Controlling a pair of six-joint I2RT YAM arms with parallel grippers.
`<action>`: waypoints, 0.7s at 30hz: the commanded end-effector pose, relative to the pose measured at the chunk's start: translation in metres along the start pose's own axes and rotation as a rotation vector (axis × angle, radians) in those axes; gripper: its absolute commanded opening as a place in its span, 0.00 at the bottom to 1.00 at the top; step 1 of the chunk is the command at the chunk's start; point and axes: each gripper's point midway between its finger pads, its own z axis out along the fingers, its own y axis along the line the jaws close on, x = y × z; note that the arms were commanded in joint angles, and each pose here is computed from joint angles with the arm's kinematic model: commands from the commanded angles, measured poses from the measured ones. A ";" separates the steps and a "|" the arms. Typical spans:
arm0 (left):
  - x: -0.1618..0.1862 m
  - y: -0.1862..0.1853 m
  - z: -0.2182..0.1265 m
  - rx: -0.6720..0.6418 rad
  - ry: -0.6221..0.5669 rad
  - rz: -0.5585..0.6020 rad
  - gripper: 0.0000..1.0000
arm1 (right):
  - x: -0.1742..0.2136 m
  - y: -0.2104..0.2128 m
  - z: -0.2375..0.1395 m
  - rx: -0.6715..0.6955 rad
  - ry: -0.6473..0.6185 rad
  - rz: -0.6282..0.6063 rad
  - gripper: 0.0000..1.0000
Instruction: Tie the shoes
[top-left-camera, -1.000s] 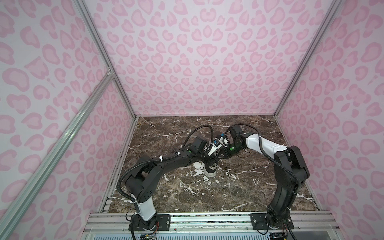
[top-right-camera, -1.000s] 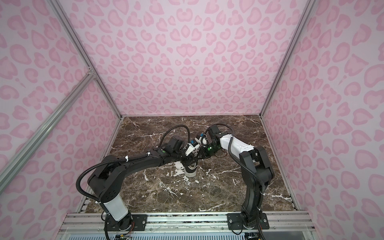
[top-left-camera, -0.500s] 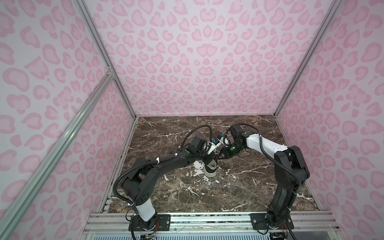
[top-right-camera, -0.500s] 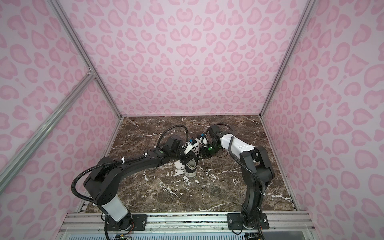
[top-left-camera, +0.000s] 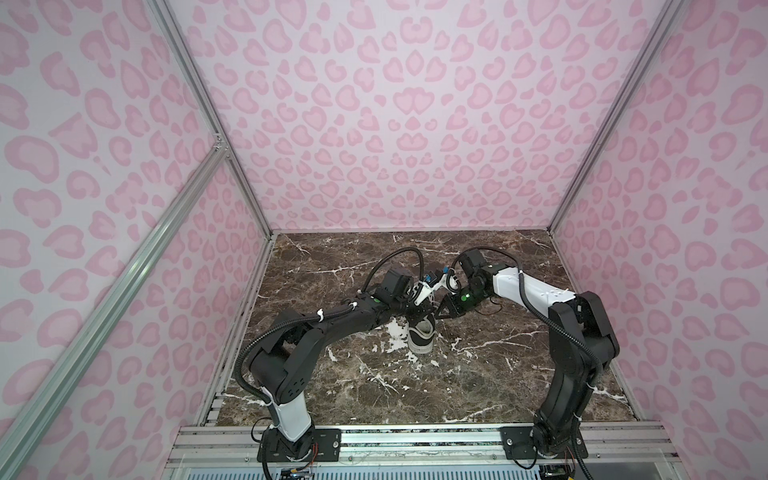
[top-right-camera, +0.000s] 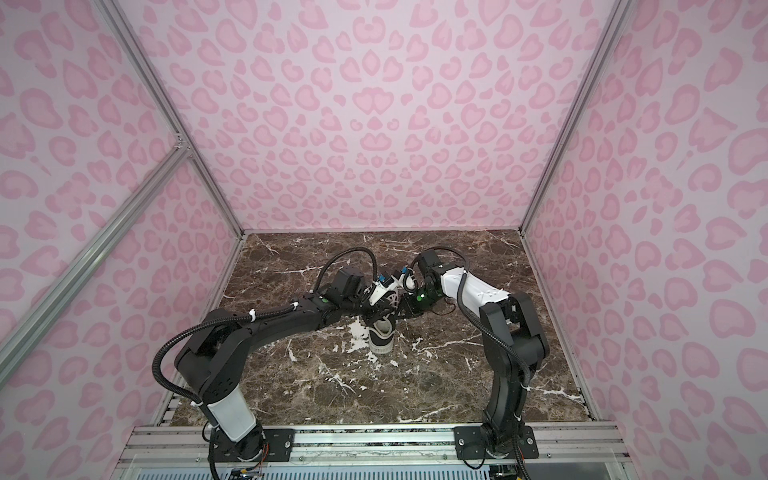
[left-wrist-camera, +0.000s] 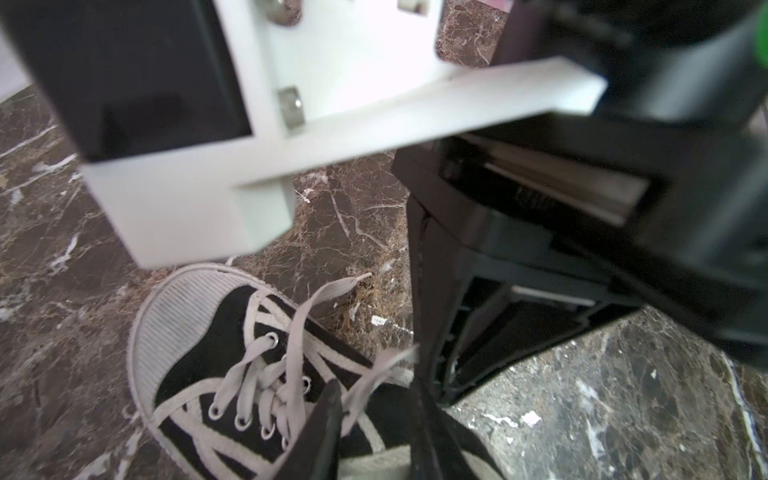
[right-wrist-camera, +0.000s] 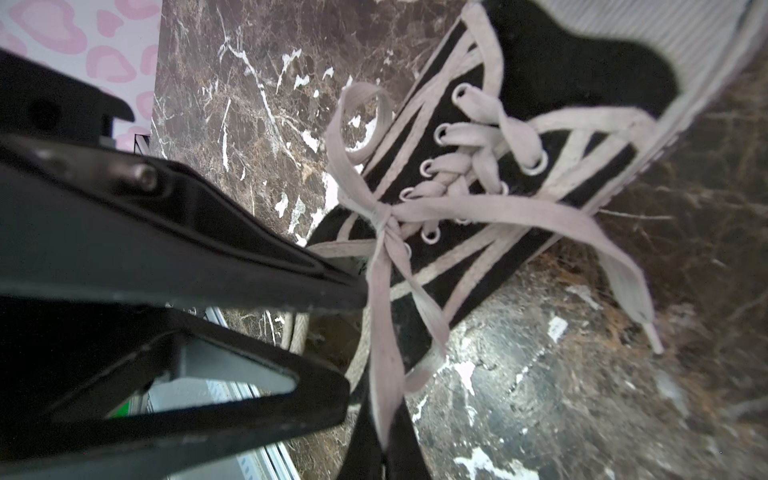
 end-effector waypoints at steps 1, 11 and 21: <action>-0.008 -0.002 0.000 0.028 -0.033 0.041 0.32 | 0.002 0.002 0.000 -0.011 0.012 -0.010 0.00; 0.000 0.000 0.008 0.047 0.012 0.062 0.32 | 0.004 0.004 0.001 -0.010 0.023 -0.025 0.00; -0.001 0.000 0.012 0.061 0.022 0.073 0.22 | 0.002 0.006 0.001 -0.026 0.019 -0.027 0.00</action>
